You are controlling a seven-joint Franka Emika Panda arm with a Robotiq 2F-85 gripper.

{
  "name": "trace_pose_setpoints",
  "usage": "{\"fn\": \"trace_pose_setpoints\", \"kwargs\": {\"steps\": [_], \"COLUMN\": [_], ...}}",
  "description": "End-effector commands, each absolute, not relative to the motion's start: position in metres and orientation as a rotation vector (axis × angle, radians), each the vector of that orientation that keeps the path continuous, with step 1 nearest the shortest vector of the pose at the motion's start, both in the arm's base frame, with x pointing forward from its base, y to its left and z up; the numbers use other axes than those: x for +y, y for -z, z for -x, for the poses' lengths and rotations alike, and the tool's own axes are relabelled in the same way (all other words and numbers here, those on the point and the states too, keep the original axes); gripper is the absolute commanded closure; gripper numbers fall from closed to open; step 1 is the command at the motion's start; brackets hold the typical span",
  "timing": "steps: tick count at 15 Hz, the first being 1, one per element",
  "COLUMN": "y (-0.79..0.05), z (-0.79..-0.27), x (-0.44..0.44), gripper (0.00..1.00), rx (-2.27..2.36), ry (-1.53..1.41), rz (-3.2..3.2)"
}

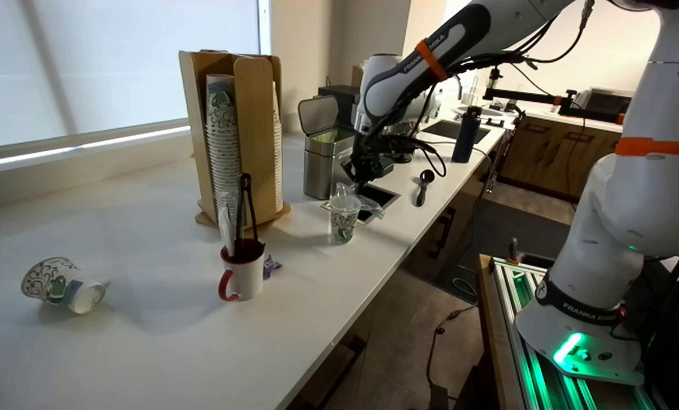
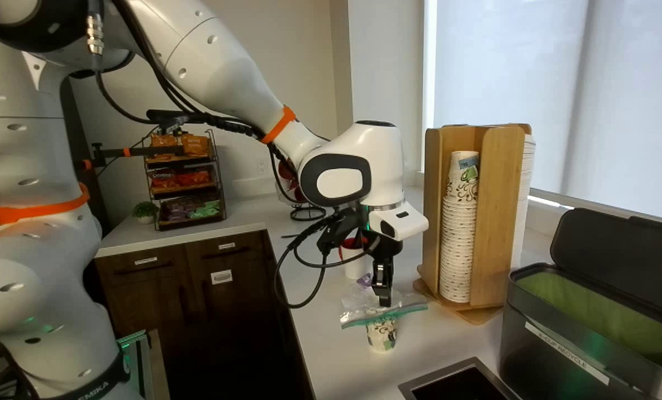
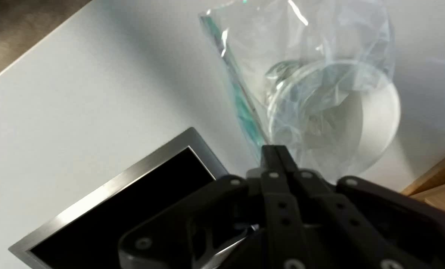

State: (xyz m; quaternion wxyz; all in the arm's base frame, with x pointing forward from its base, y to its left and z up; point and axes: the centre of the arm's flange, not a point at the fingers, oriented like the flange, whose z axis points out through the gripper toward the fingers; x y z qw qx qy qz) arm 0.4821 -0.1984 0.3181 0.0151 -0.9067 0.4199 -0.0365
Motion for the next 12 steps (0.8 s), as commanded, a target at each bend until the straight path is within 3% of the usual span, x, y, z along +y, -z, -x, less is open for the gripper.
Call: {"fn": "trace_pose_setpoints", "kwargs": {"steps": [1, 3, 8, 9, 10, 12], "y": [-0.3188, -0.3214, -0.3218, -0.3214, -0.3206, -0.3188], "z": [-0.4937, -0.4931, -0.4903, -0.4906, -0.4913, -0.4933], "x": [-0.1940, -0.1926, -0.1897, -0.1890, -0.1884, -0.1872], "gripper": [0.74, 0.68, 0.30, 0.42, 0.67, 0.73], "rx": [1.306, 1.298, 1.285, 1.282, 1.278, 1.271], "ry": [0.113, 0.118, 0.108, 0.105, 0.099, 0.080], "rz": [2.810, 2.811, 2.818, 2.820, 2.824, 2.827]}}
